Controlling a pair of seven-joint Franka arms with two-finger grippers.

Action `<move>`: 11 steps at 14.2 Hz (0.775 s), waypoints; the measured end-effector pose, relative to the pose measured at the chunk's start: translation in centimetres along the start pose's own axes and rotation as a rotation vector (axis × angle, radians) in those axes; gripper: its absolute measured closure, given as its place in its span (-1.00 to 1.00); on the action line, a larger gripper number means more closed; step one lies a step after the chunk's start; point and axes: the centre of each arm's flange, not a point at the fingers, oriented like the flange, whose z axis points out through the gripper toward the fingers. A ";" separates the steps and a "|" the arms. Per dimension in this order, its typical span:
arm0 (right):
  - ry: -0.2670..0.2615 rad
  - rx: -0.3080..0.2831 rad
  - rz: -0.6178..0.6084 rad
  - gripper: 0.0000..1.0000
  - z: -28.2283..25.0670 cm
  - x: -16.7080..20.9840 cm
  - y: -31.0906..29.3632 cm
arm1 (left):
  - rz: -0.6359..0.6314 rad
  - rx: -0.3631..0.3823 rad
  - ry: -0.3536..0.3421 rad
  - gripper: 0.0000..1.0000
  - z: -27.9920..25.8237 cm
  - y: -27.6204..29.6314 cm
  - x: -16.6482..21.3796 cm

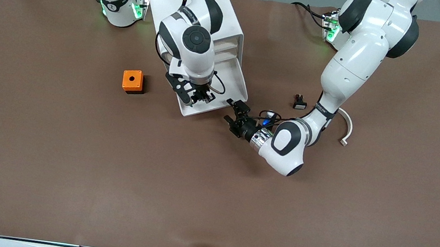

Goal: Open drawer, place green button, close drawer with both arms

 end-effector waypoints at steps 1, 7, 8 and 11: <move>0.001 -0.004 0.023 0.16 0.5 -0.4 0.0 | 0.035 -0.001 -0.004 -1.00 -0.5 -0.4 -0.6; 0.004 0.002 0.138 0.16 2.8 -3.6 0.1 | 0.501 -0.044 0.072 -1.00 -3.8 -3.6 -4.0; 0.003 0.013 0.148 0.16 3.2 -4.6 0.1 | 0.568 -0.065 0.102 -1.00 -4.5 -4.0 -4.5; 0.000 0.036 0.167 0.16 3.9 -7.0 0.3 | 0.797 -0.110 0.212 -1.00 -6.2 -5.4 -5.3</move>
